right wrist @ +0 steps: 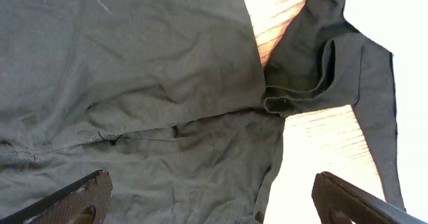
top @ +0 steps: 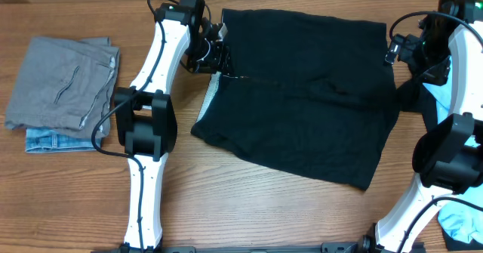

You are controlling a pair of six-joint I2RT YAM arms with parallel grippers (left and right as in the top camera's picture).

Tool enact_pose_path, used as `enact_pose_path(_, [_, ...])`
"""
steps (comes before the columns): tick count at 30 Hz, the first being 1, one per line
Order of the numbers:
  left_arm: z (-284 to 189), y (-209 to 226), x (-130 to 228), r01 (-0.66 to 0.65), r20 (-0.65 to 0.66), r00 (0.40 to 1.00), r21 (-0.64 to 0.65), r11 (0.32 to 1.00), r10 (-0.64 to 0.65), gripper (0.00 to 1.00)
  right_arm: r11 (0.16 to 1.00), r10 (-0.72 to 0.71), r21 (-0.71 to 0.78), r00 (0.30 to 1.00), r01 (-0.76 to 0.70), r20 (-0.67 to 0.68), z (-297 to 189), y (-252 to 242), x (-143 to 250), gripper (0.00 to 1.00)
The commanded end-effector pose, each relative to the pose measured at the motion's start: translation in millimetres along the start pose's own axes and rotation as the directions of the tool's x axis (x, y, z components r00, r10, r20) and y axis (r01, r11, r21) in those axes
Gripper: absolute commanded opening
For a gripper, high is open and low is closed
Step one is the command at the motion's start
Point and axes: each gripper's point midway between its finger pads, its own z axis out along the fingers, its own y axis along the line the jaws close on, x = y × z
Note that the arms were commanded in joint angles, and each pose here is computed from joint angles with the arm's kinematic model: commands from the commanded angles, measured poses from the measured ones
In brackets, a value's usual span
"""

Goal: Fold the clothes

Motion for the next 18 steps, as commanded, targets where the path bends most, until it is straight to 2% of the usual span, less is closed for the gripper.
enact_pose_path(1, [21.7, 3.2, 2.3, 0.054, -0.033, 0.998, 0.058, 0.997, -0.053, 0.58, 1.000, 0.002, -0.013, 1.000, -0.001, 0.027, -6.9, 1.4, -5.3, 1.00])
enact_pose_path(15, [33.6, 12.4, -1.4, 0.078, -0.028, 0.997, 0.043, 0.996, -0.077, 0.57, 1.000, 0.001, -0.013, 1.000, -0.001, 0.027, -7.0, 1.4, -5.4, 1.00])
enact_pose_path(17, [33.6, 12.4, -1.7, 0.082, -0.026, 0.996, 0.043, 0.996, -0.081, 0.48, 1.000, 0.002, -0.013, 1.000, -0.001, 0.026, -6.9, 1.3, -5.2, 1.00])
enact_pose_path(18, [33.5, 12.2, -1.7, 0.085, -0.027, 0.996, 0.044, 0.995, -0.084, 0.39, 1.000, 0.002, -0.013, 1.000, -0.001, 0.027, -6.9, 1.4, -5.3, 1.00])
